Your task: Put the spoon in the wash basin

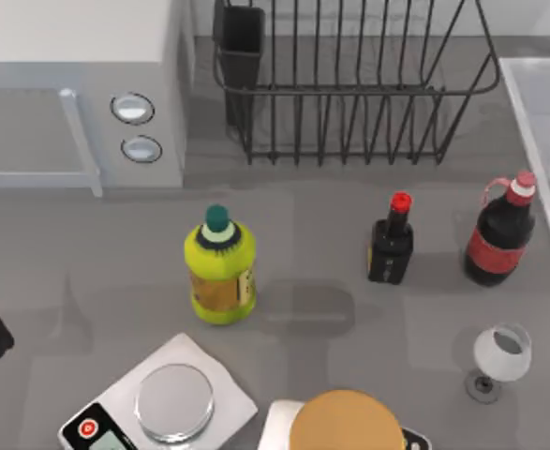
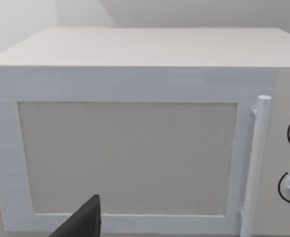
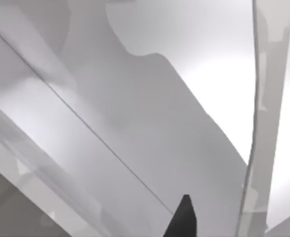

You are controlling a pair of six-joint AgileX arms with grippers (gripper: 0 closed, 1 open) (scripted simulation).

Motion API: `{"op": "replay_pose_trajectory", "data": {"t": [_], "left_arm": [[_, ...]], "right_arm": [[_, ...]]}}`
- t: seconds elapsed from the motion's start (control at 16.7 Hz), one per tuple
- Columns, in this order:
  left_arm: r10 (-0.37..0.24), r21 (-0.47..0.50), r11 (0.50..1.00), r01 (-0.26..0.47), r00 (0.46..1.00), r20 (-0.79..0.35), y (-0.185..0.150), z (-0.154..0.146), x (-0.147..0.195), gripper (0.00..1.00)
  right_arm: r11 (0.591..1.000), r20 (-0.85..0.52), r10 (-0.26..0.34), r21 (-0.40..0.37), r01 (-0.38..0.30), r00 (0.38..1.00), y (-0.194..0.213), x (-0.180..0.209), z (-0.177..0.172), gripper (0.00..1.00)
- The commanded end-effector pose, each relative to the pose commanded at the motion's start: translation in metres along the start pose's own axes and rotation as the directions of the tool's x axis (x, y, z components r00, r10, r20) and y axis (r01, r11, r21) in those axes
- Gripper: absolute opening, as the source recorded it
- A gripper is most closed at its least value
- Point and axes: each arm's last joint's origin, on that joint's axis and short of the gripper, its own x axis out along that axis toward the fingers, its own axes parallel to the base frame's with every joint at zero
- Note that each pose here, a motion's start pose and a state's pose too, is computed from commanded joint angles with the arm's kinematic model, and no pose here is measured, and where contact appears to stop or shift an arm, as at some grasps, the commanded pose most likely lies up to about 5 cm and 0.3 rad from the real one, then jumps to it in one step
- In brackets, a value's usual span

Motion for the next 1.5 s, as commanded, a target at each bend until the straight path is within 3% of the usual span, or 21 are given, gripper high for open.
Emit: {"op": "replay_pose_trajectory", "data": {"t": [0.36,0.72,1.5], "left_arm": [[0.000,0.000,1.000,0.000,1.000,0.000,0.000,0.000,0.000,1.00],[0.000,0.000,1.000,0.000,1.000,0.000,0.000,0.000,0.000,1.00],[0.000,0.000,1.000,0.000,1.000,0.000,0.000,0.000,0.000,1.00]], "right_arm": [[1.000,-0.023,-0.017,-0.006,0.017,1.000,0.001,0.037,-0.003,0.00],[1.000,-0.016,-0.013,-0.004,0.013,1.000,0.000,0.042,-0.004,0.00],[1.000,-0.016,-0.013,-0.004,0.013,1.000,0.000,0.042,-0.004,0.98]]}}
